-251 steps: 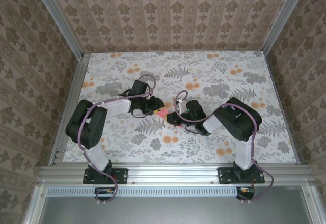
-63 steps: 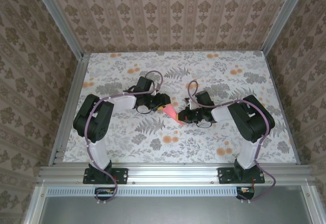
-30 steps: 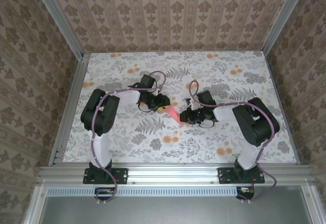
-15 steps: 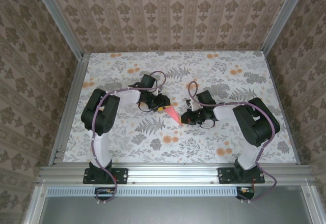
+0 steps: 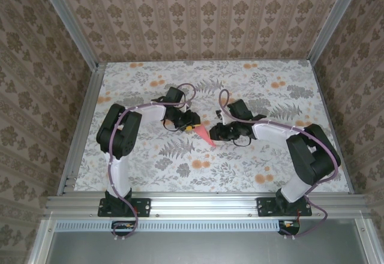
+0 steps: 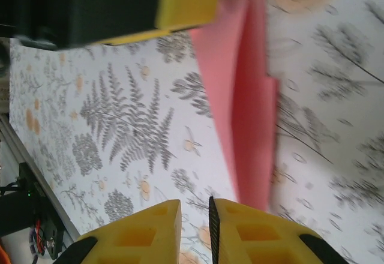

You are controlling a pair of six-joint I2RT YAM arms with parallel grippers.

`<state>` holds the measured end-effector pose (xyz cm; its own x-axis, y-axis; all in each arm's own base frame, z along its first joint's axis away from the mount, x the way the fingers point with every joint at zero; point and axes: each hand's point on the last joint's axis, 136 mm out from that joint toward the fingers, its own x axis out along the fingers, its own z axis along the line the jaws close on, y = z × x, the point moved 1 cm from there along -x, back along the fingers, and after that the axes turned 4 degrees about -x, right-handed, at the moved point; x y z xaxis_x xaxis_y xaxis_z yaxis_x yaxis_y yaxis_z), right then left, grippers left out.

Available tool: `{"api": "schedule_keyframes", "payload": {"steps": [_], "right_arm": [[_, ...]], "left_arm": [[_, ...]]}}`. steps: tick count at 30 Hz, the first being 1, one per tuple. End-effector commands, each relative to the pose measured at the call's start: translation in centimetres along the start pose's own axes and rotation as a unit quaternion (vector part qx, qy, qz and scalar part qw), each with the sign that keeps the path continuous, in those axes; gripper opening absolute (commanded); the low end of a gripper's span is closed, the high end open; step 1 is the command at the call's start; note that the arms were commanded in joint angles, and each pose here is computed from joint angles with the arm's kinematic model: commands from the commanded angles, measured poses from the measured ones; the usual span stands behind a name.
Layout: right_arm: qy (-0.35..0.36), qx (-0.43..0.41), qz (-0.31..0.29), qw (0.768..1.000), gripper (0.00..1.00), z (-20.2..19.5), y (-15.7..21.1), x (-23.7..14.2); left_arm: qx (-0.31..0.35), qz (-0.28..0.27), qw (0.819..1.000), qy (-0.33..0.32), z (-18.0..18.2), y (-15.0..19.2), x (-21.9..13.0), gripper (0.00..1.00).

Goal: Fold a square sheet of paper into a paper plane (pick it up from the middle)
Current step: Fold the wing for the fifth time at the center of the table.

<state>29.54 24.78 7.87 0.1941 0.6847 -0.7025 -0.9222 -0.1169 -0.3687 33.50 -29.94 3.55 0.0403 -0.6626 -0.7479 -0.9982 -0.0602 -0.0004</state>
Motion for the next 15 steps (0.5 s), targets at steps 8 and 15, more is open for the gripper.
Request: {"api": "schedule_keyframes", "payload": {"steps": [8,15], "right_arm": [[0.013,0.007,0.049,0.999,0.19,-0.3,0.1,3.4],[0.044,0.018,0.078,0.996,0.18,-2.2,2.0,3.9]], "left_arm": [[-0.028,0.021,0.997,-0.074,4.7,1.2,1.6,0.40],[-0.030,0.022,0.996,-0.077,4.8,1.2,1.6,0.40]]}}
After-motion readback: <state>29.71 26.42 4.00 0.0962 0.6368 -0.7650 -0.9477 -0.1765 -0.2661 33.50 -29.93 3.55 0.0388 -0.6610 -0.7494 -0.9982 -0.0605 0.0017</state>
